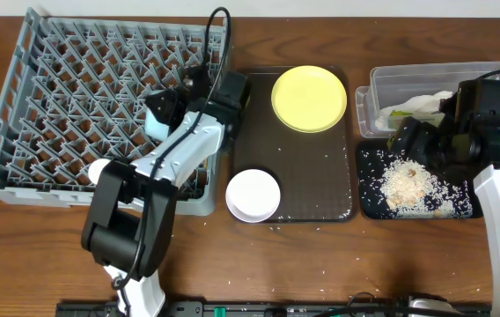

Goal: Sort waste into correct bins and load items into the dishwasher
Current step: 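Carry the blue bowl left and set it upright in the rack, then reach the left gripper to the white-pink bowl and grasp its rim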

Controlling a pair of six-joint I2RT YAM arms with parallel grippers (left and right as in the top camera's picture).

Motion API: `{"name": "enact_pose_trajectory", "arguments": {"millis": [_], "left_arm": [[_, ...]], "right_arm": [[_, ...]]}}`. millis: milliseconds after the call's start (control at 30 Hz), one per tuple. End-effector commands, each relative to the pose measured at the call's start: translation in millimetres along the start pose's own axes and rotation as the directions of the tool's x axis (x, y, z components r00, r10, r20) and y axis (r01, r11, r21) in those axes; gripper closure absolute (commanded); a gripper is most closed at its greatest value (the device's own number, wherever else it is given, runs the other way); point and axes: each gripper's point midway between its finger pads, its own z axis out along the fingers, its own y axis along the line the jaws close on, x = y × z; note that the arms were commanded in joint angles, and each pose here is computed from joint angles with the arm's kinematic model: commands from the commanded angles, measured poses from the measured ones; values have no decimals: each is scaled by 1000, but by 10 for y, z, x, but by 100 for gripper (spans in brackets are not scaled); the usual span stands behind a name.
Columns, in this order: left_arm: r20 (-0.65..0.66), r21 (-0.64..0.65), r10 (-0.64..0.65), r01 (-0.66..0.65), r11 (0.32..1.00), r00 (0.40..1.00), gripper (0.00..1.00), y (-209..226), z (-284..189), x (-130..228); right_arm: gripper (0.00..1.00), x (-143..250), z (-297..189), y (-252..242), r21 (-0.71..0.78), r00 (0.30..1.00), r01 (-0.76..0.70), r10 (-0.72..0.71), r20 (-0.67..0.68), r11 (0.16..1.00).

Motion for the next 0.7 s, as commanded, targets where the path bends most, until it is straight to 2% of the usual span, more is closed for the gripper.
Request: {"name": "enact_pose_trajectory", "arguments": {"millis": [0,133,200,233,300,333,367,400,433,500,667], "left_arm": [[11,211,-24,21,977,1000,55,-302,-154,-33],[65,425,-104,66,903,992,55,-342,-571,-187],[85,536,-158,89,840,984,55,-315,-801,-265],[84,608,-195,105,787,977,55,-299,-949,-296],[54,744,-261,136,655,964,67,-260,-1257,-315],[29,805,-278,142,576,960,76,-246,-1423,-293],[2,844,-281,149,515,960,81,-244,-1543,-254],[-49,886,-261,163,434,964,92,-276,-1693,-158],[-89,906,-233,176,385,968,92,-321,-1783,-70],[-138,922,-160,186,341,977,92,-419,-1901,112],[-141,925,46,115,361,989,93,-844,-2117,629]], "right_arm": [[1,-36,-70,16,-11,1000,9,-8,22,1000],[1,-35,-69,15,-11,1000,9,-8,22,1000],[1,-36,-70,16,-11,1000,9,-8,22,1000],[1,-35,-69,15,-11,1000,9,-8,22,1000],[1,-36,-70,16,-11,1000,9,-8,22,1000],[1,-35,-69,15,-11,1000,9,-8,22,1000],[1,-36,-70,16,-11,1000,9,-8,22,1000],[1,-36,-70,16,-11,1000,9,-8,22,1000],[1,-35,-69,15,-11,1000,9,-8,22,1000],[1,-36,-70,16,-11,1000,9,-8,22,1000],[1,-36,-70,16,-11,1000,9,-8,22,1000]]}}
